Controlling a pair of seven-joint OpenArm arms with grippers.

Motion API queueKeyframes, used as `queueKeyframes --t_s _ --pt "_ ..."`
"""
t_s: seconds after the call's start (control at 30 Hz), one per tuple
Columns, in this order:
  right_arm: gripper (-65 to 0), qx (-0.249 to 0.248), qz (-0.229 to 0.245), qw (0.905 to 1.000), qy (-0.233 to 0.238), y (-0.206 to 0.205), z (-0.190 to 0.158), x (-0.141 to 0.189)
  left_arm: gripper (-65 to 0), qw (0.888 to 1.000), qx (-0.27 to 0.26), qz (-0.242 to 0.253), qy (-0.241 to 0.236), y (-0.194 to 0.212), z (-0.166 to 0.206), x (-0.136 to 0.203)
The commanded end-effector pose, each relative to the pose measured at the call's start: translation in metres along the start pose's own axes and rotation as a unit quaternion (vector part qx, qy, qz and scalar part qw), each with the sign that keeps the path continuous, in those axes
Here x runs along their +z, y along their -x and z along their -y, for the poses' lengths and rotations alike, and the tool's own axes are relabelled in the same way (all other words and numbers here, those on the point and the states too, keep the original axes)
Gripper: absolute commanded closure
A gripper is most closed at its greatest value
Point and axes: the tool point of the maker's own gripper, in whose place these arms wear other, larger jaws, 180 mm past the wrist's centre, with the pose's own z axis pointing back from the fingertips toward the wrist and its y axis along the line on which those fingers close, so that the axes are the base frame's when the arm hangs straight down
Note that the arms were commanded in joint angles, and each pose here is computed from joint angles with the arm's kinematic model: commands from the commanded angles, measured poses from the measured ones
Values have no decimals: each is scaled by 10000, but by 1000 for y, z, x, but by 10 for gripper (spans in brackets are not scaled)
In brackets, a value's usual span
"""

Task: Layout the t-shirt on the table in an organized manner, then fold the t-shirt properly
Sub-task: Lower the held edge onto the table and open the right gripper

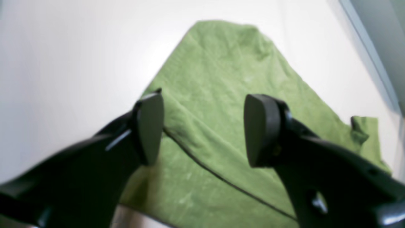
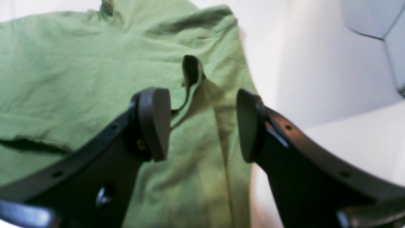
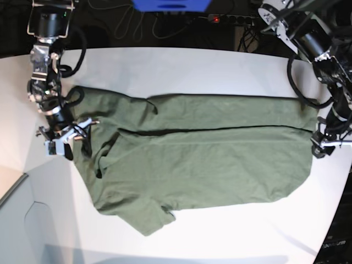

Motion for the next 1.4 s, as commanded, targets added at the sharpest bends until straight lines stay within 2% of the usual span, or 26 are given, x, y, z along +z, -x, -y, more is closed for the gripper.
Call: queueKeyframes --t_s 0.0,0.2,0.43,0.7,0.73,0.8,1.0,1.23,1.37 --pt "-334 71 331 9994 36 -20 5 3 -389 9998 -115 156 -43 -10 -5 7" --pt "-336 242 290 9993 -27 -14 -5 31 -392 9989 -109 -182 -426 32 -46 17" --pt "-336 238 29 9997 -68 9 -12 52 -390 9970 241 -342 -649 64 -75 3" --pt "-336 209 -259 9994 12 31 -6 67 -387 9955 431 -496 -684 72 -80 -9" --pt "-337 166 -288 9994 103 34 -1 70 -376 9956 429 -481 -677 70 -80 -9" --pt "-337 112 -357 9989 294 40 12 77 -313 9959 419 -456 -666 68 -79 -9" --pt "-337 16 -697 9970 350 67 13 95 -11 9964 439 -360 -635 63 -76 -12" --pt "-337 -152 -961 9947 320 90 4 105 0 9965 434 -349 -626 61 -75 -12" --pt "-337 -173 -952 9948 305 90 2 104 0 9965 439 -337 -630 61 -75 -12"
